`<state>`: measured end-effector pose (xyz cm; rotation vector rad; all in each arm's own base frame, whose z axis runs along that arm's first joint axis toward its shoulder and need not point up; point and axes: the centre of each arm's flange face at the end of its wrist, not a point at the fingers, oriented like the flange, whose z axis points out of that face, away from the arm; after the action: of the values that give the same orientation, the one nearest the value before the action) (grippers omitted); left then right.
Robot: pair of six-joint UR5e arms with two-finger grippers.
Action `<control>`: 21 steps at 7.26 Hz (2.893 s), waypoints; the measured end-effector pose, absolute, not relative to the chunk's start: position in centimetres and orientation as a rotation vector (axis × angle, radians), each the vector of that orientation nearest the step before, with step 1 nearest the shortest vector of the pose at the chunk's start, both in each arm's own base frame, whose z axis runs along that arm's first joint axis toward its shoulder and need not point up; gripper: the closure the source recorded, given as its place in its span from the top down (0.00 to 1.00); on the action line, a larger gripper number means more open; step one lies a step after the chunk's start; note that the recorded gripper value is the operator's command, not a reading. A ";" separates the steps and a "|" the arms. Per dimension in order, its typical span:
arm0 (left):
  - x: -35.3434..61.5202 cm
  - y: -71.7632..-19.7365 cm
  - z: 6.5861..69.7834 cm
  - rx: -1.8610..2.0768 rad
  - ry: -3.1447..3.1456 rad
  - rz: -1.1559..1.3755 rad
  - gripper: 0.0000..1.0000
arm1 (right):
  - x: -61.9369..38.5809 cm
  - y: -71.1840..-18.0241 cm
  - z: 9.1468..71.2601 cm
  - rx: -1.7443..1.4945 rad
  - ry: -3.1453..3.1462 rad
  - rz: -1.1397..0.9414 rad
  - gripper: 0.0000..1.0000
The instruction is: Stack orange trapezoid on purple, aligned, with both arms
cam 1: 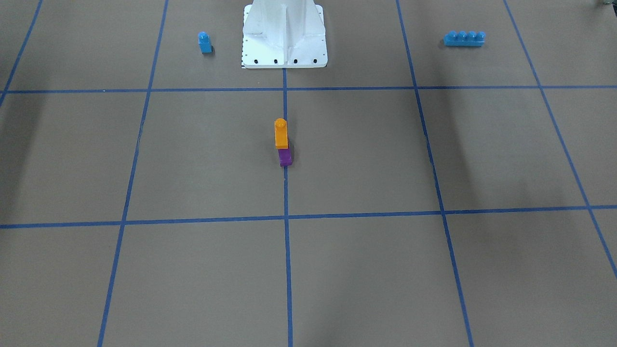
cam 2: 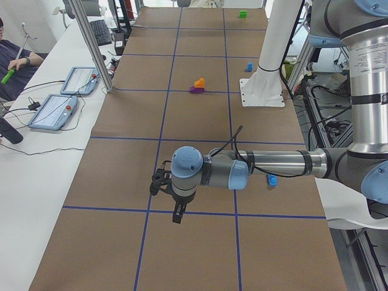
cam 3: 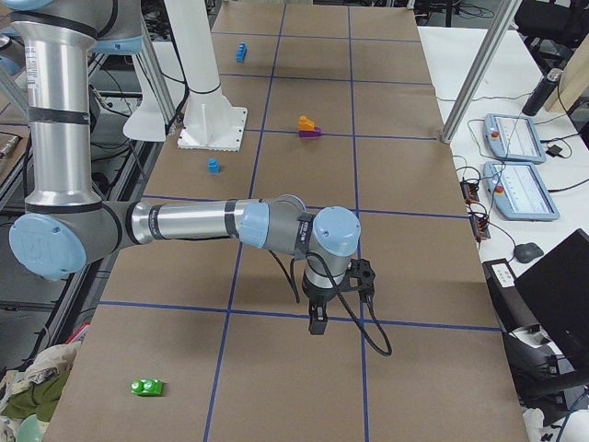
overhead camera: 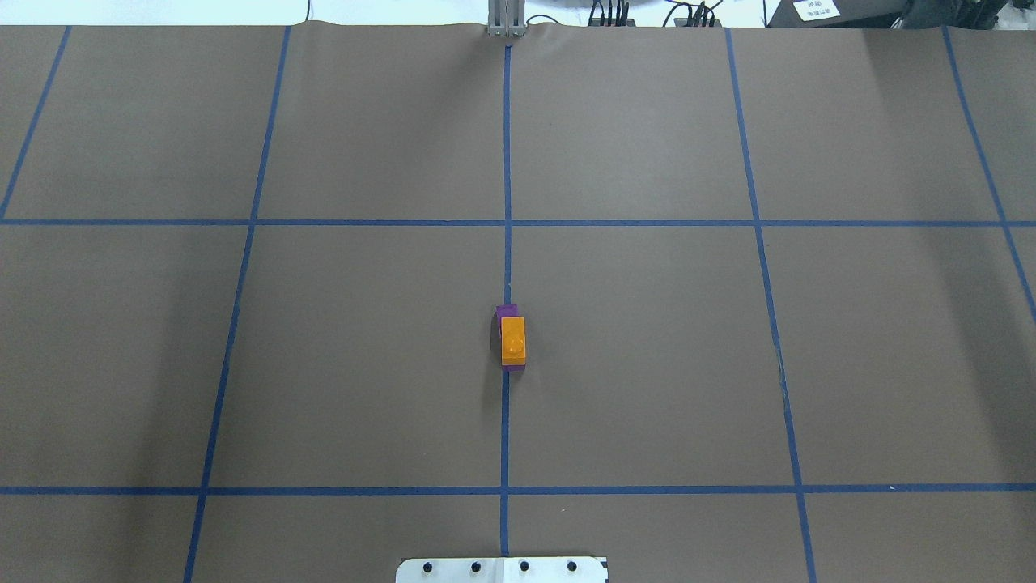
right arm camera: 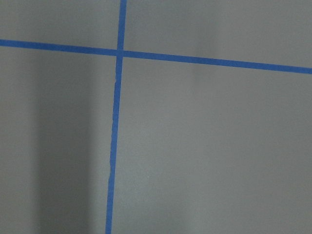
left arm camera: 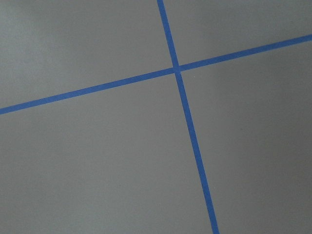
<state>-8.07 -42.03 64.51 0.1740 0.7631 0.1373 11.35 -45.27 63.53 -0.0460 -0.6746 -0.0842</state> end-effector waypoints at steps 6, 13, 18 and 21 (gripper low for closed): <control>-7.9 -41.9 64.6 0.165 0.765 0.114 1.00 | 9.0 -44.5 64.9 0.082 -0.655 -0.161 1.00; -7.9 -41.8 64.6 0.164 0.765 0.115 1.00 | 6.5 -45.1 63.5 0.075 -0.664 -0.149 1.00; -7.9 -41.8 64.4 0.172 0.765 0.118 1.00 | 6.4 -44.9 63.1 0.127 -0.663 -0.174 1.00; -7.9 -41.9 64.3 0.183 0.764 0.123 1.00 | 6.4 -44.5 63.7 0.118 -0.664 -0.174 1.00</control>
<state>-7.92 -41.88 64.26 0.1831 0.7637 0.1226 6.38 -44.49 63.66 0.1177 -0.6638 -0.1742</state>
